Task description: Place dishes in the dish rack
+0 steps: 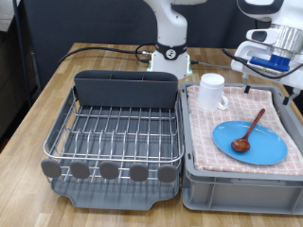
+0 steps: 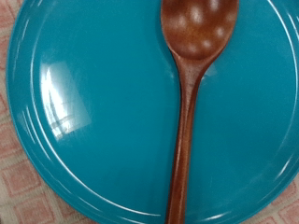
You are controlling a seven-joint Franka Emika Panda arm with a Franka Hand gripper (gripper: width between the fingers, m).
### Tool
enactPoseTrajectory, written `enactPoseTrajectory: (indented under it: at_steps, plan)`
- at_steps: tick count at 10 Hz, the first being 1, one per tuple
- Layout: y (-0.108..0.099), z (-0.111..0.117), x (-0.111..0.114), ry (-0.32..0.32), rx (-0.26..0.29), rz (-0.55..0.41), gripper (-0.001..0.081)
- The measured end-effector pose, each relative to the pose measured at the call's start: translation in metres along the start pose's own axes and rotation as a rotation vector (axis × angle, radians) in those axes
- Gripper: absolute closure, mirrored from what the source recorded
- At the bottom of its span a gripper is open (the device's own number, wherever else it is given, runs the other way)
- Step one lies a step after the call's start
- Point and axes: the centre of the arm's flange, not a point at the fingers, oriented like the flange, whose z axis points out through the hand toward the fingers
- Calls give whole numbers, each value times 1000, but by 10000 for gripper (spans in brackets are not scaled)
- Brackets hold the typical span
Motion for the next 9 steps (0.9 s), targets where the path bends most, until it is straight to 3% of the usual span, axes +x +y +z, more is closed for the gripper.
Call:
enactPoseTrajectory:
  at_steps: [3, 9]
  plan:
    - [-9, 13, -7, 4, -2, 42, 4]
    - [-6, 36, -20, 17, 4, 60, 4]
